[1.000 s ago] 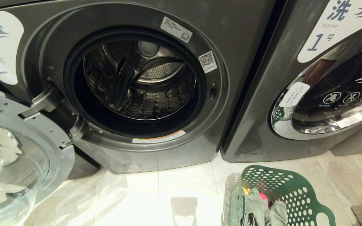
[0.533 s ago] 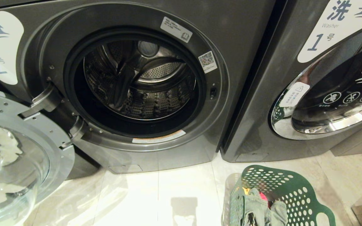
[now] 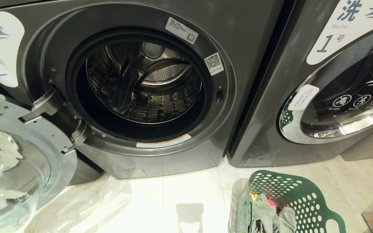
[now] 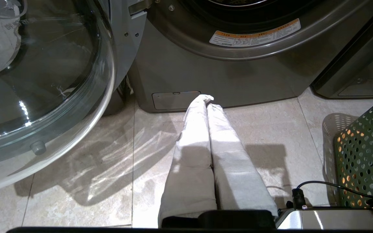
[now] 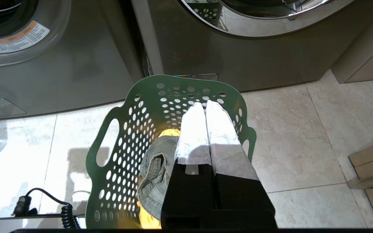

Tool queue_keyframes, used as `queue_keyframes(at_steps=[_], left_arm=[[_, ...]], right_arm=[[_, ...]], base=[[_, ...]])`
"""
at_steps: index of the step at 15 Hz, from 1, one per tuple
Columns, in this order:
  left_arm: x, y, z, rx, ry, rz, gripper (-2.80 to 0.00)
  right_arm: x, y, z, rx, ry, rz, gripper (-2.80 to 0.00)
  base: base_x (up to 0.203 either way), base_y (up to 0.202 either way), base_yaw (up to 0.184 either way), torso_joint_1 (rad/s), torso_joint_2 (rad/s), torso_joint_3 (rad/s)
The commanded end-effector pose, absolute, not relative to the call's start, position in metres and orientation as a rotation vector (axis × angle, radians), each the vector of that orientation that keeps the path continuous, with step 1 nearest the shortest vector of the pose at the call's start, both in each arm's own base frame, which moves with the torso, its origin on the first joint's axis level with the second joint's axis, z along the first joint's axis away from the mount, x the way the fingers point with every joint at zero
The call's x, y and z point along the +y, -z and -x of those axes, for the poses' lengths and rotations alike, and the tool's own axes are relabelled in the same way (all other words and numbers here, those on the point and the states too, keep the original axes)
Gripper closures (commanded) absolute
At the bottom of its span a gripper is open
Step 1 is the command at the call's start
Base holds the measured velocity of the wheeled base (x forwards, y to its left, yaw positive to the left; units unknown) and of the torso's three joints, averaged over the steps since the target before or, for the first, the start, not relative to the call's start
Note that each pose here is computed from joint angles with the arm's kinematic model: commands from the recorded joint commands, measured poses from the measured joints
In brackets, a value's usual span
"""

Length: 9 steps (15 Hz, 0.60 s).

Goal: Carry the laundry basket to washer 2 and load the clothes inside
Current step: Place the clothes into the washing machine

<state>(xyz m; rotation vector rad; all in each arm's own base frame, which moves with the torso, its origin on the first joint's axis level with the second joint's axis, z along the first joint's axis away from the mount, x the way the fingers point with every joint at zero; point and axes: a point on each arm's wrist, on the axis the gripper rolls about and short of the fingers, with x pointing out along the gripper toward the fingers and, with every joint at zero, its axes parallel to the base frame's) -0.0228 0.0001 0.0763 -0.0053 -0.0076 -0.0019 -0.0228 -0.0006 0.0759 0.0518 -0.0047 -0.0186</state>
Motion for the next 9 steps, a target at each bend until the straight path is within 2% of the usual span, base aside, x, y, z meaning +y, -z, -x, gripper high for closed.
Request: queue_keyframes(at_steps=[1,9], left_arm=[[0.0001,-0.0763,0.0227,-0.006,0.002,0.006,0.0],[0.0001,-0.0763,0.0227,-0.006,0.002,0.006,0.0]], right_arm=[[-0.0006,-0.076,0.0227,-0.004,0.018,-0.051,0.0],[-0.0006,-0.076,0.0227,-0.004,0.018,-0.055,0.0]], base=[[0.0,0.0,0.0,0.0,0.0,0.0],[0.0,0.0,0.0,0.0,0.0,0.0]])
